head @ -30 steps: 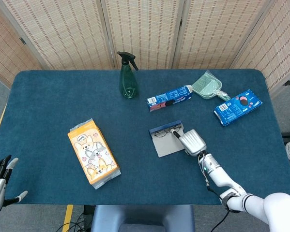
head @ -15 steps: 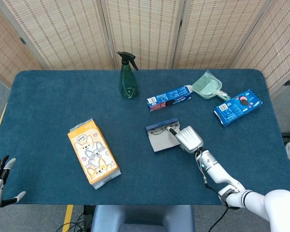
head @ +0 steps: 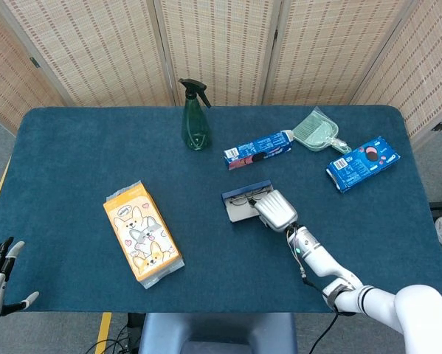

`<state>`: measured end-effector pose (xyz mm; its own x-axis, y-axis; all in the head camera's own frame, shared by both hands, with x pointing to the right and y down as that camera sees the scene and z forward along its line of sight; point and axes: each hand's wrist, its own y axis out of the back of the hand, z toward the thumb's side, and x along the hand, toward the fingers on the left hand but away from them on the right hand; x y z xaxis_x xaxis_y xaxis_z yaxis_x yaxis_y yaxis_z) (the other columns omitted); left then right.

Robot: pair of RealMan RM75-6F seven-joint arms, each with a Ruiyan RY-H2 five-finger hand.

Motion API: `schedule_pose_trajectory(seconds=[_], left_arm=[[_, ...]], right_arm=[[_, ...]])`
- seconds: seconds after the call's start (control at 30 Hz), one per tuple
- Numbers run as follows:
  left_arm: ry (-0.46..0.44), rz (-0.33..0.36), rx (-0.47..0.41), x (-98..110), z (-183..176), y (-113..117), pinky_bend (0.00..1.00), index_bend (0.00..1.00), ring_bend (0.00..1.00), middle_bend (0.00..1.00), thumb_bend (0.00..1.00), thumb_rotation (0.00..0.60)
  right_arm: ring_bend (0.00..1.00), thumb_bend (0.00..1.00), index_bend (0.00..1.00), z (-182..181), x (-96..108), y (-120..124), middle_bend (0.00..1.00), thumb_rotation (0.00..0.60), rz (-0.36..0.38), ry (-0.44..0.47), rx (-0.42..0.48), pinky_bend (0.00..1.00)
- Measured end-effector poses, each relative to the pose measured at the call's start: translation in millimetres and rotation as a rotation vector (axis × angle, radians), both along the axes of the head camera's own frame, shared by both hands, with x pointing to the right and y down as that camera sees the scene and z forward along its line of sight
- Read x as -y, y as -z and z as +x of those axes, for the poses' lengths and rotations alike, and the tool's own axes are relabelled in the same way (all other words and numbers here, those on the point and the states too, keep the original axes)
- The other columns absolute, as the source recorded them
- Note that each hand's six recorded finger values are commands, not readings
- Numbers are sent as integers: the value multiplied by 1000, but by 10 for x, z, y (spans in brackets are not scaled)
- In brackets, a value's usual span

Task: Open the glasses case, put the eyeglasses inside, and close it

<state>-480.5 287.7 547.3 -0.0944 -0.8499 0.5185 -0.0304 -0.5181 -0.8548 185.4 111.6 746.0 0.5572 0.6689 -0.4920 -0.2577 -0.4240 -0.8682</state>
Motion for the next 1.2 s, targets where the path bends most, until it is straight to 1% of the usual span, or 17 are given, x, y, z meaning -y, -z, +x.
schedule_pose_trajectory(seconds=[0.2,0.43,0.67,0.8,0.87,0.93,1.0,1.2], left_arm=[[2,-3,0,-4,-5,-8,158,0,0,0,129,600],[2,-1,-2,1,-7,-15,158,0,0,0,130,600],[-6,5,-11,23,8,-18,158,0,0,0,129,600],[-8,4,-14,20,17,-25,158,0,0,0,129,600],[-10,3,-17,20,28,-31,158,0,0,0,130,600],[-13,3,-21,24,47,-37,158,0,0,0,130,600],[-16,3,-24,26,62,-37,158,0,0,0,130,600],[-11,-8,-19,13,47,-34,158,0,0,0,129,600]], right_arm=[[1000,465,546,-17,11,-18,1000,600,0,-1,3,897],[1000,473,609,60,-29,51,1000,600,-4,-11,22,898],[1000,473,622,226,-182,225,1000,600,-24,-11,47,898],[1000,473,633,311,-295,374,1000,600,-41,2,56,897],[1000,473,633,331,-321,441,1000,600,-44,8,57,897],[1000,473,633,348,-312,496,1000,600,-36,18,43,897],[1000,473,633,322,-292,499,1000,600,-32,28,29,897],[1000,472,633,109,-201,395,1000,600,-50,63,-4,898]])
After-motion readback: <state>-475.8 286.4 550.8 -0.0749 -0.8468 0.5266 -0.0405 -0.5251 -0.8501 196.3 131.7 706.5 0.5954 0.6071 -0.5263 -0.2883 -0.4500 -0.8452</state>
